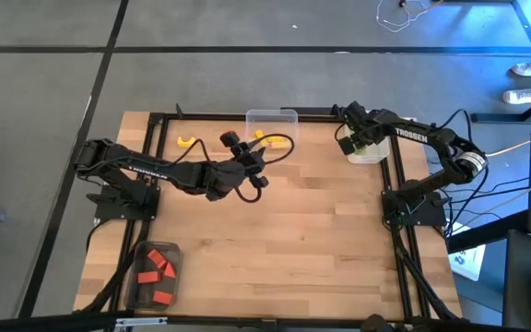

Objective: Sort & place blocks by color
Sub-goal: Put the green semi-circled block into the white bin, then put the arched block into the transparent bin

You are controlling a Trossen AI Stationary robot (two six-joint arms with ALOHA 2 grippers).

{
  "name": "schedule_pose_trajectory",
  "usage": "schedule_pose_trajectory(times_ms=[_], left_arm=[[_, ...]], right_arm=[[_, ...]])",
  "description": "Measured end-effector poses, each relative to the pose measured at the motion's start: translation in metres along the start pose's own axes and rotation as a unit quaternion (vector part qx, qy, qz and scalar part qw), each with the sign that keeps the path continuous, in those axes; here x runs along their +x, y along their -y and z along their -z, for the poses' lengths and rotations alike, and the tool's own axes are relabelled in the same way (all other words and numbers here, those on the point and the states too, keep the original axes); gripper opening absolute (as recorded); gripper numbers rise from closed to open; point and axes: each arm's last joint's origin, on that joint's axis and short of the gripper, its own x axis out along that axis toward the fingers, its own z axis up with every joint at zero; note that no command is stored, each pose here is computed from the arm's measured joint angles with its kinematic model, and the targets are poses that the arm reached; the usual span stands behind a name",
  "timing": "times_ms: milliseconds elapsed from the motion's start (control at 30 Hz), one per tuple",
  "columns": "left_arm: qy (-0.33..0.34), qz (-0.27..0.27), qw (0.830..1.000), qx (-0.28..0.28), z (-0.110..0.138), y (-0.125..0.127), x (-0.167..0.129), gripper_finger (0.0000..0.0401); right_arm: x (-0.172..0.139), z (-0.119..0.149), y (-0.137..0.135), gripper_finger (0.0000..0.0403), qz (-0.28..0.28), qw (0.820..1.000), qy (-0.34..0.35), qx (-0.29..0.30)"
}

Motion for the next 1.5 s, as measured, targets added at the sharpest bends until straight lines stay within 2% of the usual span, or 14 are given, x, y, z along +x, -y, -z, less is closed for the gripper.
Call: schedule_pose_trajectory(times_ms=[233, 400, 533, 600, 767, 900, 1033, 1167, 1233, 1300, 1400, 1500], left_arm=[[-0.001, -0.002, 1.0, 0.003, 0.0, 0.0, 0.0, 0.0111], [-0.019, -0.008, 0.999, -0.027, 0.005, -0.008, 0.007, 0.0108], [-0.061, 0.015, 0.995, -0.081, 0.019, -0.025, 0.017, 0.0099], [-0.085, 0.036, 0.987, -0.13, 0.027, -0.034, 0.025, 0.0094], [-0.147, 0.085, 0.959, -0.225, 0.047, -0.063, 0.049, 0.0086], [-0.222, 0.088, 0.935, -0.261, 0.074, -0.087, 0.068, 0.0085], [-0.32, 0.087, 0.903, -0.273, 0.105, -0.111, 0.079, 0.0085], [-0.414, 0.123, 0.851, -0.297, 0.132, -0.131, 0.081, 0.0085], [-0.449, 0.133, 0.825, -0.316, 0.143, -0.14, 0.081, 0.0085], [-0.471, 0.124, 0.811, -0.324, 0.152, -0.148, 0.081, 0.0085], [-0.49, 0.105, 0.799, -0.332, 0.162, -0.161, 0.082, 0.0085], [-0.509, 0.093, 0.783, -0.345, 0.173, -0.174, 0.083, 0.0085]], right_arm=[[0.0, 0.0, -0.002, 0.0079, -0.039, 0.999, -0.006, -0.016], [0.0, -0.001, -0.003, 0.0081, -0.04, 0.999, 0.001, -0.009], [-0.002, -0.003, -0.002, 0.0082, -0.041, 0.999, 0.003, -0.019], [-0.007, -0.008, -0.001, 0.0082, -0.043, 0.999, 0.015, -0.025], [-0.032, -0.026, -0.003, 0.0082, -0.058, 0.995, 0.068, -0.05], [-0.056, -0.037, -0.011, 0.0082, -0.121, 0.981, 0.111, -0.1], [-0.076, -0.04, -0.025, 0.0082, -0.222, 0.946, 0.154, -0.18], [-0.086, -0.038, -0.04, 0.0082, -0.318, 0.899, 0.175, -0.247], [-0.09, -0.036, -0.045, 0.0082, -0.349, 0.876, 0.184, -0.276], [-0.093, -0.033, -0.05, 0.0082, -0.368, 0.858, 0.191, -0.304], [-0.096, -0.03, -0.056, 0.0082, -0.376, 0.846, 0.195, -0.323], [-0.098, -0.028, -0.059, 0.0082, -0.383, 0.847, 0.189, -0.318]])
